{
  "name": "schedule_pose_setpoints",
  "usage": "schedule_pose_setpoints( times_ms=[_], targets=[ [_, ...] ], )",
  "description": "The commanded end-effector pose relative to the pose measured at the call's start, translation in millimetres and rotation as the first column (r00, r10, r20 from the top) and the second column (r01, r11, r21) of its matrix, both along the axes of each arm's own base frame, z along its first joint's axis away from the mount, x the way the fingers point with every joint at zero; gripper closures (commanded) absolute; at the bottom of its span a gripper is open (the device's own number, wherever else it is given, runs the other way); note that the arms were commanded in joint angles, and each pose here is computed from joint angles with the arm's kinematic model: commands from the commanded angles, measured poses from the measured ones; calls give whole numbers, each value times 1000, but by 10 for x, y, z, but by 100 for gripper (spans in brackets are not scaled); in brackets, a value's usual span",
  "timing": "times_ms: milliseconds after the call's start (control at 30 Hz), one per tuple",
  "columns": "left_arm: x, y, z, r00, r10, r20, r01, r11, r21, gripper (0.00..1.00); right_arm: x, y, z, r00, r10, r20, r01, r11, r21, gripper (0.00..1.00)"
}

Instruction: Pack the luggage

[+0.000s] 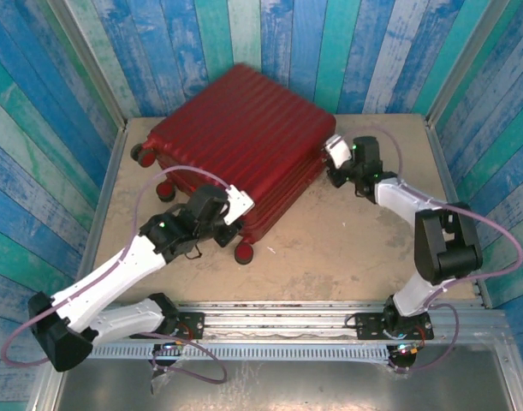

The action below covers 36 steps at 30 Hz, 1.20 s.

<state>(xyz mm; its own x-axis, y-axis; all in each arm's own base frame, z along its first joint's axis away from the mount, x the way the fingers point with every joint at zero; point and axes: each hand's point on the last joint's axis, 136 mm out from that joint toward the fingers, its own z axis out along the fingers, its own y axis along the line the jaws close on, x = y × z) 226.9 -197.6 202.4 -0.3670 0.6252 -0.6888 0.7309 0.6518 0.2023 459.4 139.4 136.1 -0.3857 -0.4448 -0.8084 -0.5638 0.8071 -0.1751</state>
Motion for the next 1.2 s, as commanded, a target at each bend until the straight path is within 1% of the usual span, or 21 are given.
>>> schedule_pose_setpoints(
  times_ms=[0,67,167,267,367,467,533,600,667,767,833,1000,1167],
  targets=[
    [-364,156,-46,985,-170,-15,170,981,91,100,486,-480,279,981,-161,105,159,987,27,100],
    [-458,224,-96,978,-209,-25,211,969,126,100,620,-564,269,983,-155,98,152,988,39,100],
    [-569,429,-256,965,-259,-37,260,934,245,100,781,-670,178,990,-125,62,123,991,47,100],
    [-625,681,-410,965,-258,-44,256,897,360,100,855,-748,125,996,-68,50,63,993,100,100],
    [-685,762,-397,959,-283,-18,269,886,377,100,883,-772,80,999,13,42,-19,987,160,100],
    [-699,751,-245,943,-322,79,276,895,350,100,935,-744,44,996,82,38,-88,979,185,100],
    [-711,750,-176,914,-373,158,299,884,359,100,940,-623,57,985,168,48,-175,960,221,100],
    [-741,777,-151,872,-437,220,327,856,401,100,916,-464,101,959,270,81,-282,920,272,100],
    [-757,810,-177,831,-493,256,346,820,456,100,934,-353,158,942,318,110,-337,891,303,100],
    [-746,815,-265,783,-549,293,356,781,513,100,1015,-177,174,929,348,126,-369,887,276,100],
    [-737,765,-258,760,-562,327,361,783,506,100,1047,-26,151,920,375,116,-392,883,256,100],
    [-715,617,-104,712,-538,450,357,830,428,100,1163,314,120,914,393,101,-406,873,272,100],
    [-695,579,-9,727,-460,509,330,885,329,100,1237,560,-29,919,387,80,-393,880,265,100]
  ],
)
